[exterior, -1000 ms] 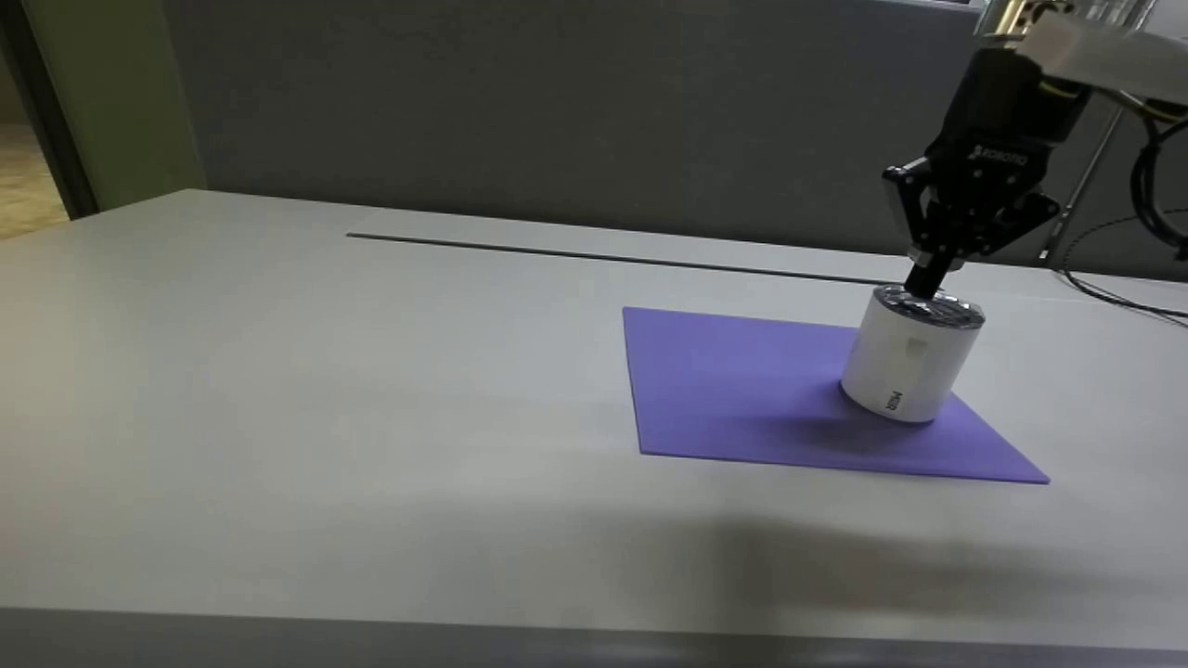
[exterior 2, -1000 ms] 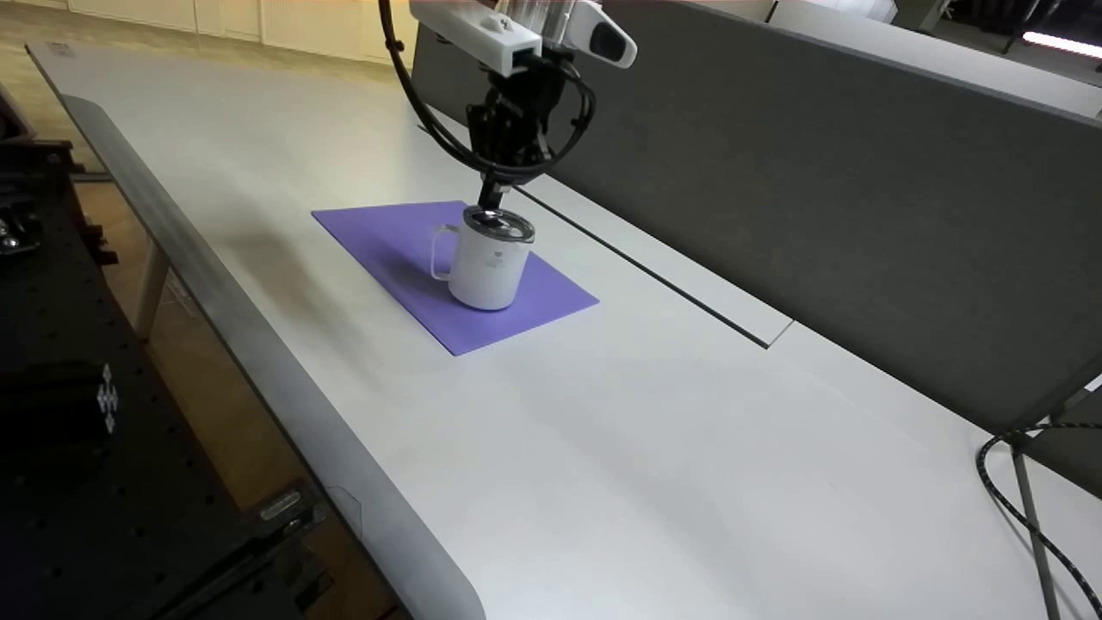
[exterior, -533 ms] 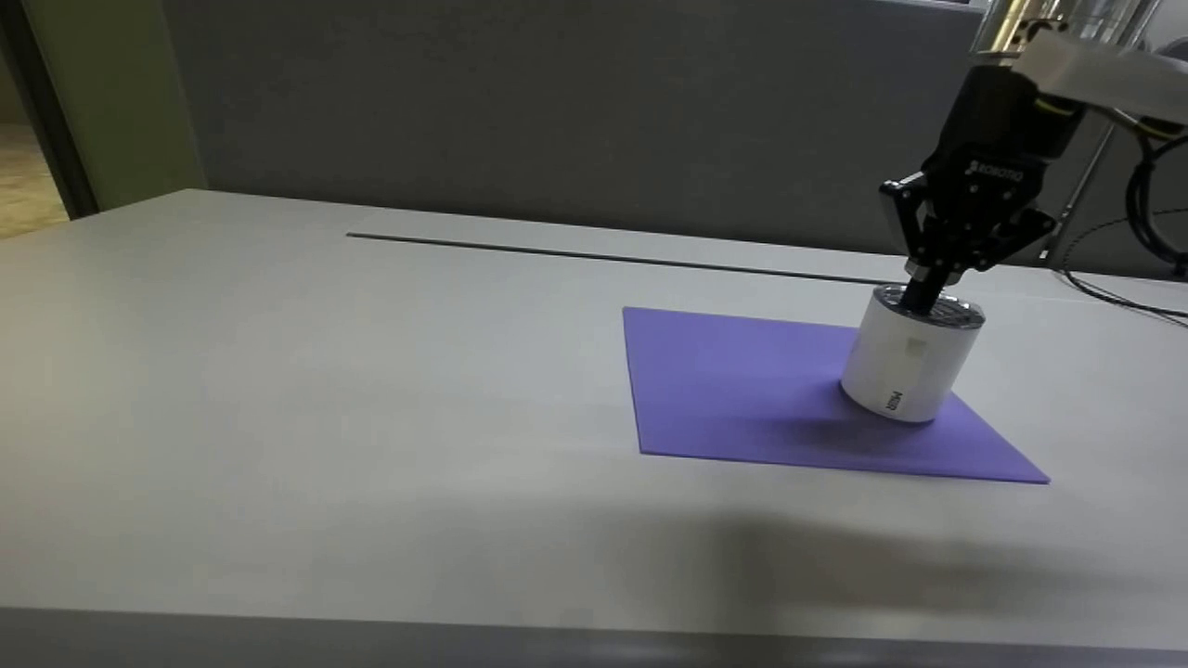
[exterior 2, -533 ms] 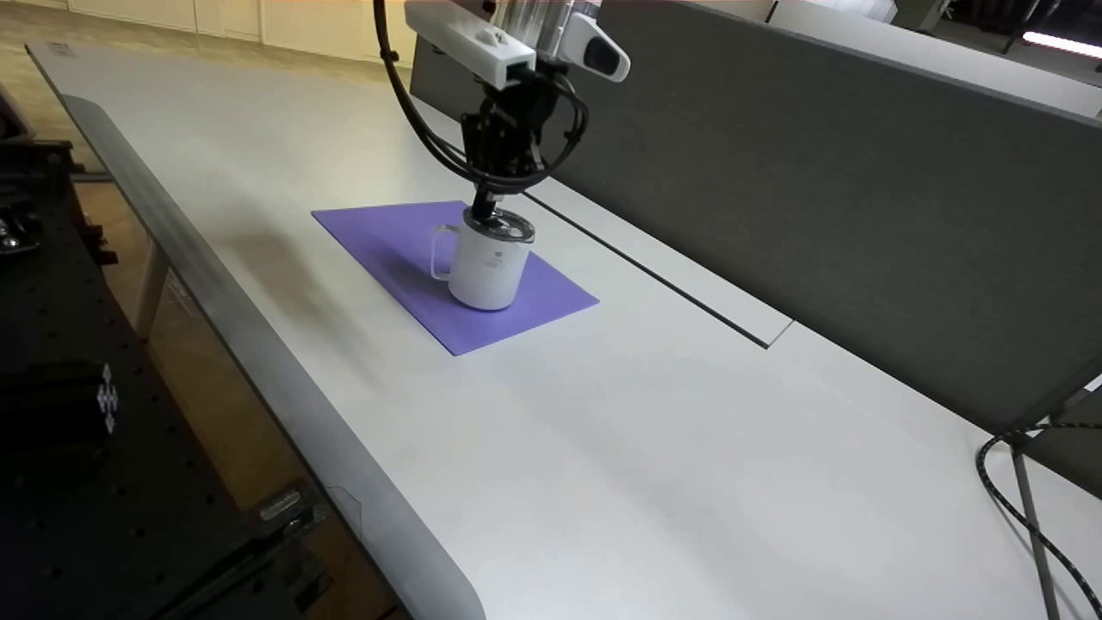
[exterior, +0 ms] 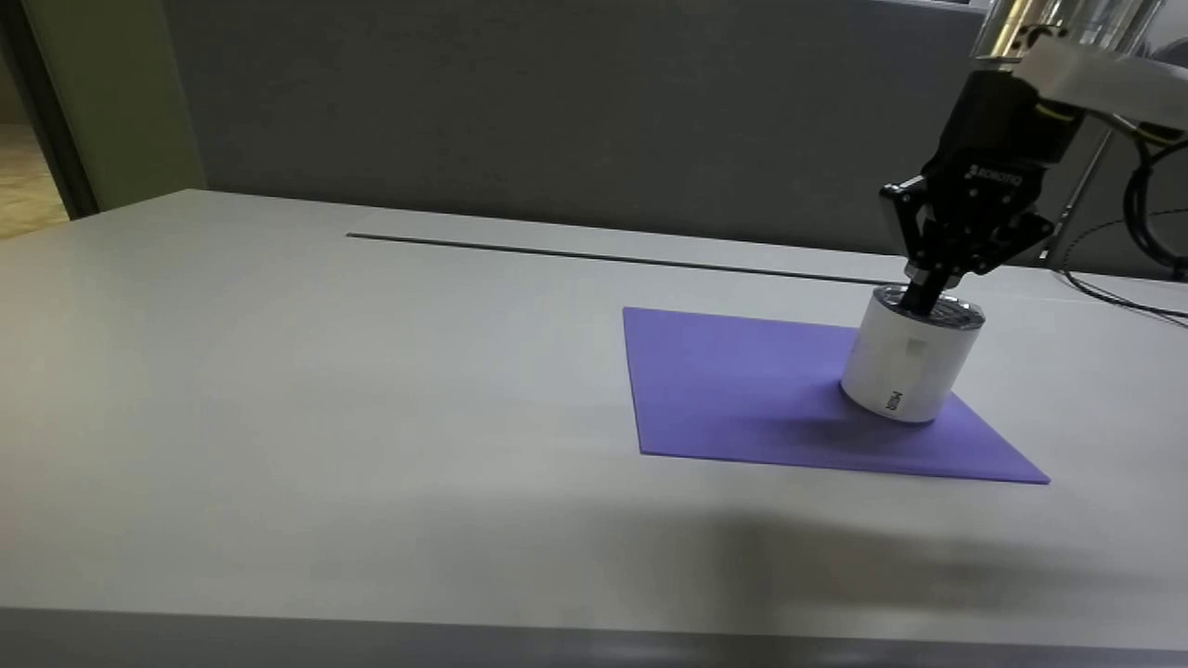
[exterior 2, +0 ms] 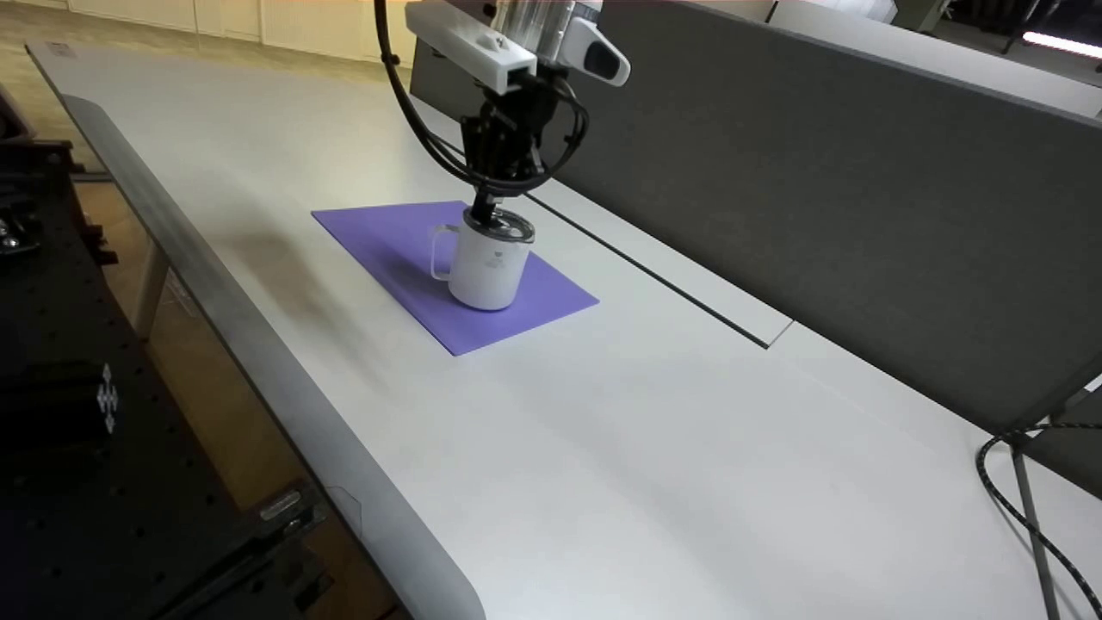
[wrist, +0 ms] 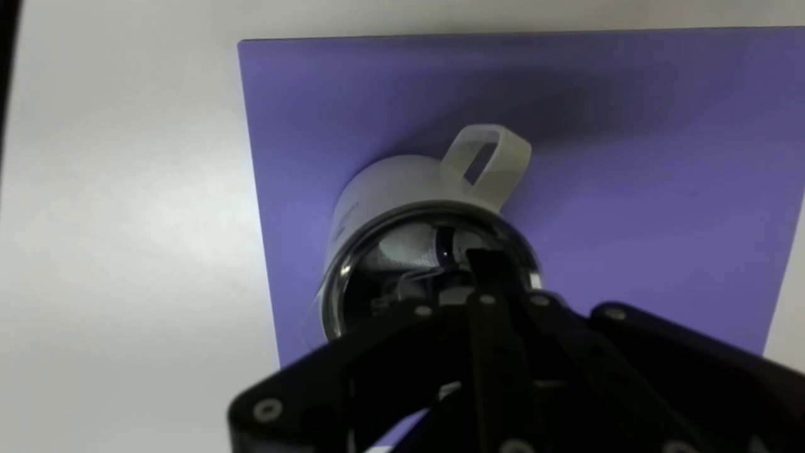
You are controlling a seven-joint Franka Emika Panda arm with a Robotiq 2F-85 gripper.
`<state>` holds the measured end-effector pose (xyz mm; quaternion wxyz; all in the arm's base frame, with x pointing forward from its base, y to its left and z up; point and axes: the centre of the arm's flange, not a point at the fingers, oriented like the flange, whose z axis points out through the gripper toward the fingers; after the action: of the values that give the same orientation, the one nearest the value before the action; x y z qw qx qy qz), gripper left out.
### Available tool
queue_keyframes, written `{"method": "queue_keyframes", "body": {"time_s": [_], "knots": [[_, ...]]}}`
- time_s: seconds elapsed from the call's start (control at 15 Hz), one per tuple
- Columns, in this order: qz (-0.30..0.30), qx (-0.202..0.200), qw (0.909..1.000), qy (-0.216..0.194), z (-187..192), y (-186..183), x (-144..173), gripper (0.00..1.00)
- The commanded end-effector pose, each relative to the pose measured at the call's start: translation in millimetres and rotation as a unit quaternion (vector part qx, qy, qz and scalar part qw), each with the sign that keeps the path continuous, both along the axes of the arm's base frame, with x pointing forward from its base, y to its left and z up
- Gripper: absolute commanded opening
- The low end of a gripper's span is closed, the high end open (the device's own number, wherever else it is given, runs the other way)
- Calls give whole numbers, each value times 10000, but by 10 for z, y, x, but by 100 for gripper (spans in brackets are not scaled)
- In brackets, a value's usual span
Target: Open the black slider on the lid of the cup
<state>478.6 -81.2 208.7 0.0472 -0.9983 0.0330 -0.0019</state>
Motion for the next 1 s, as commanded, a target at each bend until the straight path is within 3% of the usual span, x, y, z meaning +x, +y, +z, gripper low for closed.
{"method": "queue_keyframes", "body": {"time_s": [0.0, 0.53, 0.93], "knots": [[-58, -31, 10000, 38, -38, -130, 75, 0], [-218, 21, 9998, -1, -39, -244, 95, 0], [-297, 78, 9995, 67, 172, -203, 157, 0]]}}
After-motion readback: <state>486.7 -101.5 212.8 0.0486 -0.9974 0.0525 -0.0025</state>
